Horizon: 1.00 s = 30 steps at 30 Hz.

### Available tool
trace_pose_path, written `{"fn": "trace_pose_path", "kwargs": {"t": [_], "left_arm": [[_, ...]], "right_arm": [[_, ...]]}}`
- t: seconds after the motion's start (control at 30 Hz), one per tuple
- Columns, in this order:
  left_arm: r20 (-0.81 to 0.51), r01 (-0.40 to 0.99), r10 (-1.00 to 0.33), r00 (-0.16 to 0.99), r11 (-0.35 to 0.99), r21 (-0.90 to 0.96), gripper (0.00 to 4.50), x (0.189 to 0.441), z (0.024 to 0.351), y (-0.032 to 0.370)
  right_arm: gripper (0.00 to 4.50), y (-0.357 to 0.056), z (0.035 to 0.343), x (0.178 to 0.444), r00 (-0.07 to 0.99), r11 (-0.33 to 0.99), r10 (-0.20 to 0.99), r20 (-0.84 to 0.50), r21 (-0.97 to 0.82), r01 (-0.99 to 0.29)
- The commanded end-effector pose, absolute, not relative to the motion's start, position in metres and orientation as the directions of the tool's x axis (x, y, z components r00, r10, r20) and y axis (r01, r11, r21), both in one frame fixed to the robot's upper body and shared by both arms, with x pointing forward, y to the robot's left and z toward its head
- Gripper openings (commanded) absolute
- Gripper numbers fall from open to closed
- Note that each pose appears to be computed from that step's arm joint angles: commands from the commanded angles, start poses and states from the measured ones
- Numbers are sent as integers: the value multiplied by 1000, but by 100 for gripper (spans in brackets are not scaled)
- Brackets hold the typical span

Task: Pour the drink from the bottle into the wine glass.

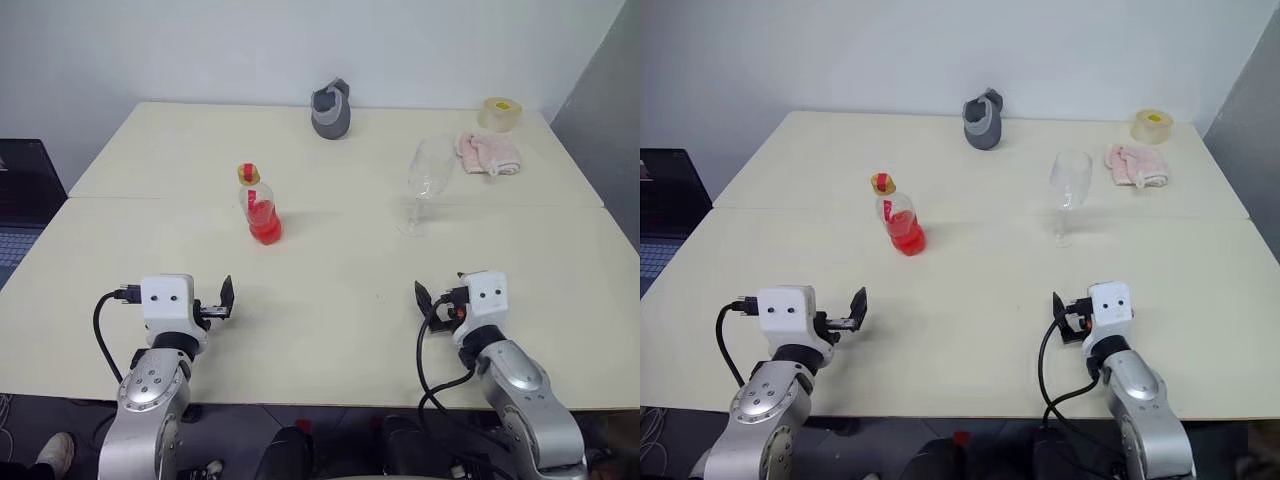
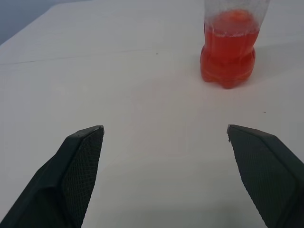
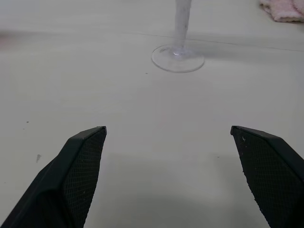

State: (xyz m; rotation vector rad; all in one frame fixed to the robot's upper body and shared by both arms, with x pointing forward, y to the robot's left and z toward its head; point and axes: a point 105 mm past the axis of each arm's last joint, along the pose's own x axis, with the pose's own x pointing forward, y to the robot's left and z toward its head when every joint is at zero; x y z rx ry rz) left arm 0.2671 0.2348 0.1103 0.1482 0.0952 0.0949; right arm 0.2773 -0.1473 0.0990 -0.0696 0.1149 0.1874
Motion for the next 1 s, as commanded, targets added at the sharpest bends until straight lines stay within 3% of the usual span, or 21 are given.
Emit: {"fn": "trace_pose_path", "kwargs": {"t": [0.03,0.2,0.8,1.0], "left_arm": [[-36,-90,98,995,981,169,447,264,124,236],[-11,-38,39,999,995,95,447,264,127,228],[-8,-5,6,1000,994,111,447,273,129,222],[0,40,-40,999,995,96,447,286,129,217]], "right_arm": [[450,-148,118,276,982,981,184,-41,-55,-187],[450,-148,118,276,982,981,182,-41,-54,-184],[450,-150,123,278,980,978,198,-21,-69,-199],[450,-122,144,262,872,872,484,70,47,-487]]}}
